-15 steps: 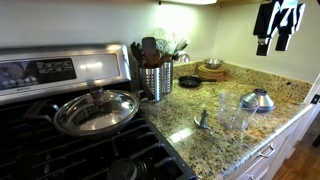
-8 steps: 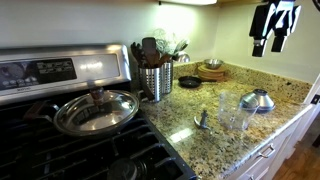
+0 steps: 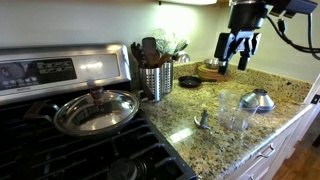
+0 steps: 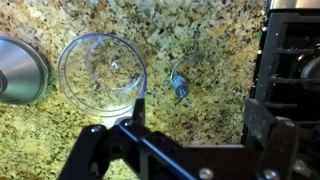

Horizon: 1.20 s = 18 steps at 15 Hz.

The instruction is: Put the blades in the bowl

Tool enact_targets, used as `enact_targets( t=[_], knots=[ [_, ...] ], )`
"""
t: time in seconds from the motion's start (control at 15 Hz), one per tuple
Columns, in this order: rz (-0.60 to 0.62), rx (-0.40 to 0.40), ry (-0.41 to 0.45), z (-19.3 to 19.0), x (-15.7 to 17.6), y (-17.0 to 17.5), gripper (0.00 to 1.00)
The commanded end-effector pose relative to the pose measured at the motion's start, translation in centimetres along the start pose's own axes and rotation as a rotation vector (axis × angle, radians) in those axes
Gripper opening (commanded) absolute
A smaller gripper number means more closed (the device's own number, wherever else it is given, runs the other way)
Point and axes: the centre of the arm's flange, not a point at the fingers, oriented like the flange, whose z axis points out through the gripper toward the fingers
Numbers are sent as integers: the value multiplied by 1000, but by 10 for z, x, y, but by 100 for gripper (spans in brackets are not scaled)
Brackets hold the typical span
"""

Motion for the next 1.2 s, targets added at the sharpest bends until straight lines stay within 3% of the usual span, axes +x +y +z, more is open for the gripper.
enact_targets(
  t=[0.0,0.6,1.13],
  knots=[
    [43,29,18,20,22,-13,100],
    [20,20,1,30,20,-8,100],
    [6,30,-65,82,52,-38,100]
  ],
)
